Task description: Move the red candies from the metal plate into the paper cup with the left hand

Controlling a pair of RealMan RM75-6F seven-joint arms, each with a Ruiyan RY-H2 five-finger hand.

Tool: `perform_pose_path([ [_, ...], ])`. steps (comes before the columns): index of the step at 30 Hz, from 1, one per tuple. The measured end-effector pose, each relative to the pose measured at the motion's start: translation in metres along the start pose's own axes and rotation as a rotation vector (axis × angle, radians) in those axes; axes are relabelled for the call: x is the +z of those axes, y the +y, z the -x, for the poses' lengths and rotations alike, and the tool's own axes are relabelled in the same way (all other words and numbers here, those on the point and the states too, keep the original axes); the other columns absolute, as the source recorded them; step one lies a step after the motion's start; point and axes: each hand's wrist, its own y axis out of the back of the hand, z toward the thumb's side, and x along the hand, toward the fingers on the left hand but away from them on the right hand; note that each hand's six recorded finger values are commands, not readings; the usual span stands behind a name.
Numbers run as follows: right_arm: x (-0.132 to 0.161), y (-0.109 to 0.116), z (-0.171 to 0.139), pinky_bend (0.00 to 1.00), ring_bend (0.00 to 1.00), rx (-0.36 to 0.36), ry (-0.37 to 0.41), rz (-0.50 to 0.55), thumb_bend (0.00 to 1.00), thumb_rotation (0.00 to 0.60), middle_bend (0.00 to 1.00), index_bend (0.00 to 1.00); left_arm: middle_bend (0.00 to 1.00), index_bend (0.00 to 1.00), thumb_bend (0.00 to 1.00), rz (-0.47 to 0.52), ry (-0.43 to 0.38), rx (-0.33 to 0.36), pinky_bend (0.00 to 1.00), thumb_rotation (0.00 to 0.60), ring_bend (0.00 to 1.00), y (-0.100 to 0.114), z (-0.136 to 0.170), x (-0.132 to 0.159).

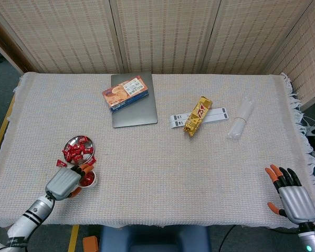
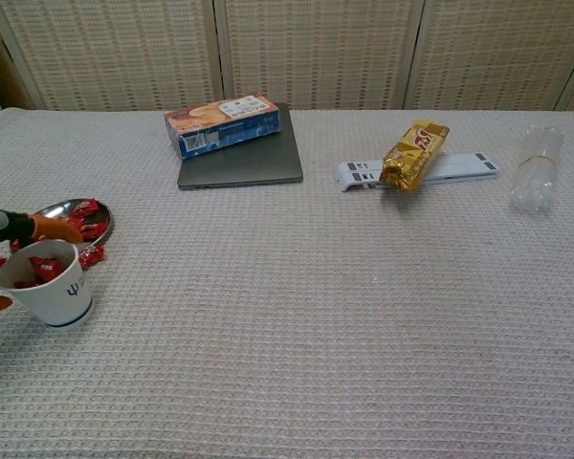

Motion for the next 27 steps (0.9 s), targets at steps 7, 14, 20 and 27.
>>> perform_pose_path([
  [7, 0.000, 0.000, 0.000, 0.00, 0.00, 0.000, -0.001, 0.000, 0.11, 0.600, 0.00, 0.00, 0.37, 0.32, 0.36, -0.010, -0.016, 0.024, 1.00, 0.600, 0.41, 0.003, -0.004, 0.004],
  [14, -0.001, 0.000, 0.001, 0.00, 0.00, 0.003, -0.002, 0.001, 0.11, 0.600, 0.00, 0.00, 0.37, 0.34, 0.36, 0.017, -0.044, 0.084, 1.00, 0.600, 0.42, 0.026, -0.007, 0.015],
  [20, -0.001, -0.002, 0.003, 0.00, 0.00, 0.015, -0.005, 0.002, 0.11, 0.600, 0.00, 0.00, 0.37, 0.34, 0.36, 0.046, -0.111, 0.140, 1.00, 0.600, 0.42, 0.053, -0.029, 0.043],
  [27, -0.006, 0.002, 0.003, 0.00, 0.00, 0.003, -0.020, 0.014, 0.11, 0.600, 0.00, 0.00, 0.38, 0.34, 0.36, 0.048, -0.125, 0.146, 1.00, 0.600, 0.42, 0.067, -0.073, 0.061],
])
